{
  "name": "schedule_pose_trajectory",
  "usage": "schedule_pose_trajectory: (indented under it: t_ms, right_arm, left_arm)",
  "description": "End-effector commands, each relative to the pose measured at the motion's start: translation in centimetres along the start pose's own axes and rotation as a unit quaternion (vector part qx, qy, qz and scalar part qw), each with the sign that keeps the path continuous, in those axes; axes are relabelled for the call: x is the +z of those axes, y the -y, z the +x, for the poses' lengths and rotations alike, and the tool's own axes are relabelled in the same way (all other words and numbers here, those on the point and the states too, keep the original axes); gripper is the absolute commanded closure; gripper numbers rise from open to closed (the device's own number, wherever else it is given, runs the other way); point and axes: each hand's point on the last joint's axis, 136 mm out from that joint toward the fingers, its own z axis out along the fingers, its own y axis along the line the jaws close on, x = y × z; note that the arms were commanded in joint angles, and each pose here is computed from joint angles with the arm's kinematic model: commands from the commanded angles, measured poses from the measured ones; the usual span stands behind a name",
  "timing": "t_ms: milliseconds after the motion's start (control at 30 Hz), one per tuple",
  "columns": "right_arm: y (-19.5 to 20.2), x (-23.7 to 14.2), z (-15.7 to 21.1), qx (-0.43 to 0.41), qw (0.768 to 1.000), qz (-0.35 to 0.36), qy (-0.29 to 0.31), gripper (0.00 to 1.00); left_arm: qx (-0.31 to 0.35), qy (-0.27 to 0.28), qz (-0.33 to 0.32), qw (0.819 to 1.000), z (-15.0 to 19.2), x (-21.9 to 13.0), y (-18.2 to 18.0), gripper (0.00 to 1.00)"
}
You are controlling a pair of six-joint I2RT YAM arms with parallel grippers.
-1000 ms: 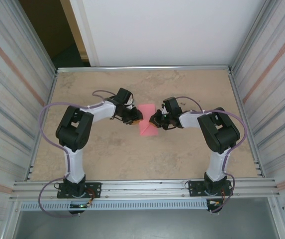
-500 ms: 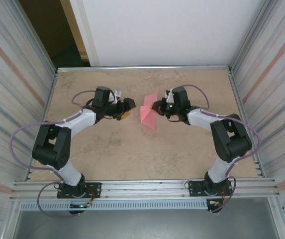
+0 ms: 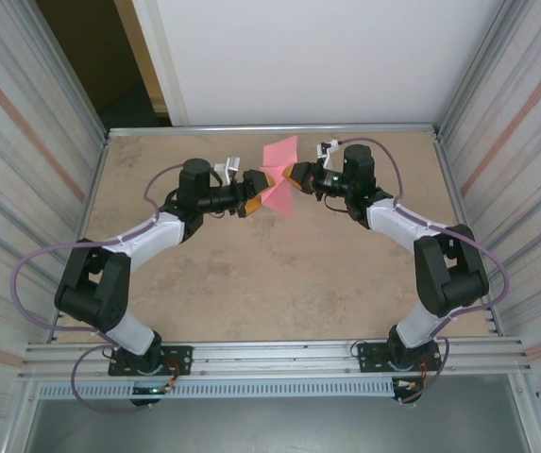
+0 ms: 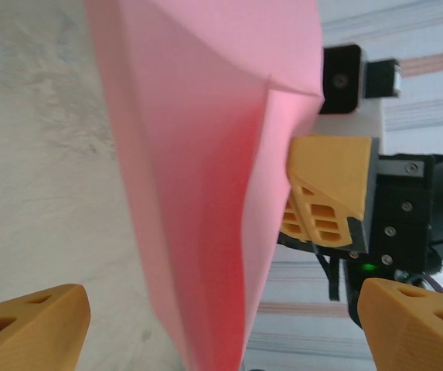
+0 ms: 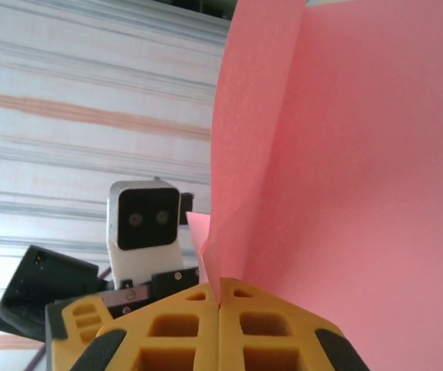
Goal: Fold a paper plane with a square sheet of paper (pick it up from the middle)
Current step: Turn over the paper at the center of the table.
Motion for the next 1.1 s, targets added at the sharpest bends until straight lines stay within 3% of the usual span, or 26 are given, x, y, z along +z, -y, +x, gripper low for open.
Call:
schedule_pose_trajectory:
  t_ms: [0, 333, 767, 1067]
  right_arm:
    - [-4.3, -0.7, -0.2, -0.016, 0.999, -0.049, -0.009, 0.94]
    - [-5.1, -0.9, 0.6, -0.014, 0.998, -0.05, -0.028, 0.94]
    - [-4.7, -1.1, 1.2, -0.011, 0.999, -0.032, -0.039, 0.92]
    - [-3.0, -1.0, 1.1, -0.014, 0.999, -0.007, -0.035, 0.82]
  left_arm:
    - [0.023, 0.007, 0.049, 0.998, -0.6, 0.0, 3.6, 0.11]
    - [0.034, 0.023, 0.043, 0.998, -1.3, -0.6, 4.1, 0.26]
    - [0.066, 0.046, 0.062, 0.995, -1.9, -1.7, 5.5, 0.59]
    - [0.062, 0.051, 0.06, 0.995, -2.2, -2.0, 5.0, 0.73]
